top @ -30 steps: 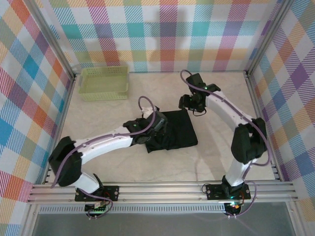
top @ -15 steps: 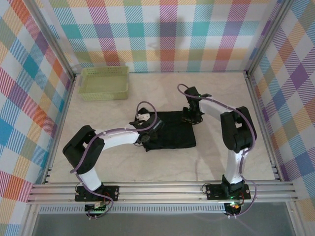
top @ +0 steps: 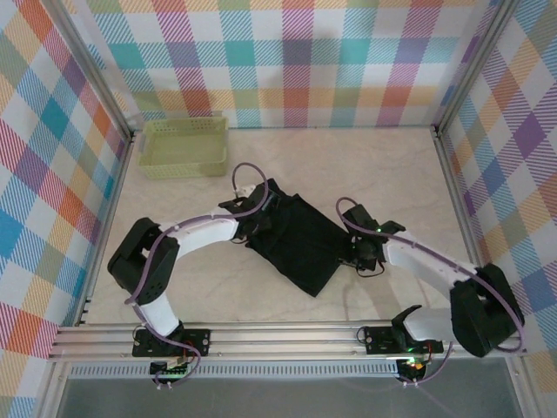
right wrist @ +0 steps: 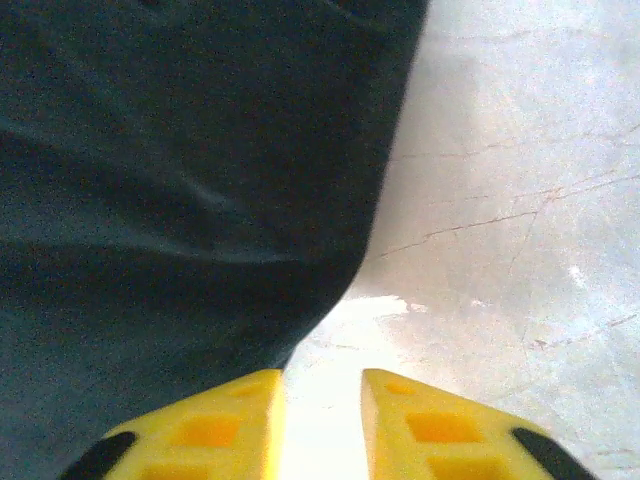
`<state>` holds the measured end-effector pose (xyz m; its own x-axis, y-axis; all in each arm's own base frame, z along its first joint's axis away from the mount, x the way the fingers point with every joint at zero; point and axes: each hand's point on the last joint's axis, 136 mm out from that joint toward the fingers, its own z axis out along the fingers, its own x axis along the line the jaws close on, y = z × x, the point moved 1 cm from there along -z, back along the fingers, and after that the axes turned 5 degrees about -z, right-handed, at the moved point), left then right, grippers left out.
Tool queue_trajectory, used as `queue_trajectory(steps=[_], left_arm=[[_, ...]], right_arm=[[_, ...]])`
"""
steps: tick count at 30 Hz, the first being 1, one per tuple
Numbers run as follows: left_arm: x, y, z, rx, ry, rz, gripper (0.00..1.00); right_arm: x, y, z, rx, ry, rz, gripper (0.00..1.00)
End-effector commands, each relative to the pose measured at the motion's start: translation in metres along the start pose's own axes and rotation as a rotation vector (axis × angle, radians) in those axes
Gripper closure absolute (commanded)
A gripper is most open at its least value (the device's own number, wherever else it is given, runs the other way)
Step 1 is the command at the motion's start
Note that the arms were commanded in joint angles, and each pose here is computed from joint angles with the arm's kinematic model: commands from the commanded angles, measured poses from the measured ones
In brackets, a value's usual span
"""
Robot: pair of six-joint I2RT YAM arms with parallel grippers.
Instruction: Fold the inside-out t-shirt
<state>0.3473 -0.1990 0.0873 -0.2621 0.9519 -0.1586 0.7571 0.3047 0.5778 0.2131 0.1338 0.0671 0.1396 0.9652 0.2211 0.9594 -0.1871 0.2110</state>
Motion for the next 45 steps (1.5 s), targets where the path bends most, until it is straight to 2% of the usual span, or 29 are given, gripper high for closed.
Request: queue_trajectory(steps=[1, 4, 9, 13, 17, 21, 25, 28, 31, 34, 36, 40, 42, 45], left_arm=[[0.037, 0.023, -0.042, -0.127, 0.092, -0.052, 0.63], [-0.005, 0.016, -0.071, -0.124, -0.095, 0.037, 0.58], [-0.098, -0.031, -0.086, 0.040, -0.430, 0.098, 0.58], [-0.128, -0.057, -0.059, 0.137, -0.467, 0.085, 0.58], [-0.116, -0.062, -0.019, 0.178, -0.373, 0.049, 0.56], [-0.054, -0.036, 0.010, 0.108, -0.183, -0.064, 0.56], [0.018, -0.009, 0.008, 0.030, -0.038, -0.182, 0.52], [0.057, -0.003, 0.007, 0.021, 0.015, -0.258, 0.51], [0.087, -0.006, -0.001, 0.023, 0.080, -0.268, 0.50], [0.091, -0.008, -0.011, 0.024, 0.067, -0.265, 0.50], [0.081, -0.009, -0.019, 0.037, 0.021, -0.254, 0.49], [0.037, -0.022, -0.039, 0.054, -0.107, -0.184, 0.43], [0.014, -0.033, -0.036, 0.109, -0.205, -0.199, 0.39], [-0.001, -0.043, -0.021, 0.163, -0.237, -0.218, 0.37]], right_arm=[[0.008, 0.037, -0.031, -0.156, -0.010, -0.022, 0.65], [0.028, 0.074, -0.036, -0.209, 0.019, -0.072, 0.63], [0.068, 0.117, -0.014, -0.167, 0.126, -0.097, 0.62], [0.075, 0.127, 0.015, -0.098, 0.139, -0.039, 0.62], [0.068, 0.116, 0.038, -0.055, 0.130, -0.016, 0.62], [0.038, 0.094, 0.056, -0.002, 0.013, 0.023, 0.63], [0.005, 0.064, 0.061, 0.027, -0.087, 0.060, 0.64], [-0.010, 0.038, 0.064, 0.071, -0.110, 0.078, 0.66], [-0.017, 0.015, 0.059, 0.085, -0.102, 0.087, 0.66], [-0.012, 0.008, 0.040, 0.053, -0.055, 0.077, 0.65], [-0.003, 0.023, 0.020, -0.014, -0.021, 0.042, 0.61], [0.036, 0.074, -0.015, -0.153, 0.074, -0.119, 0.42], [0.053, 0.098, -0.017, -0.170, 0.089, -0.164, 0.34], [0.073, 0.124, -0.003, -0.148, 0.098, -0.231, 0.22]])
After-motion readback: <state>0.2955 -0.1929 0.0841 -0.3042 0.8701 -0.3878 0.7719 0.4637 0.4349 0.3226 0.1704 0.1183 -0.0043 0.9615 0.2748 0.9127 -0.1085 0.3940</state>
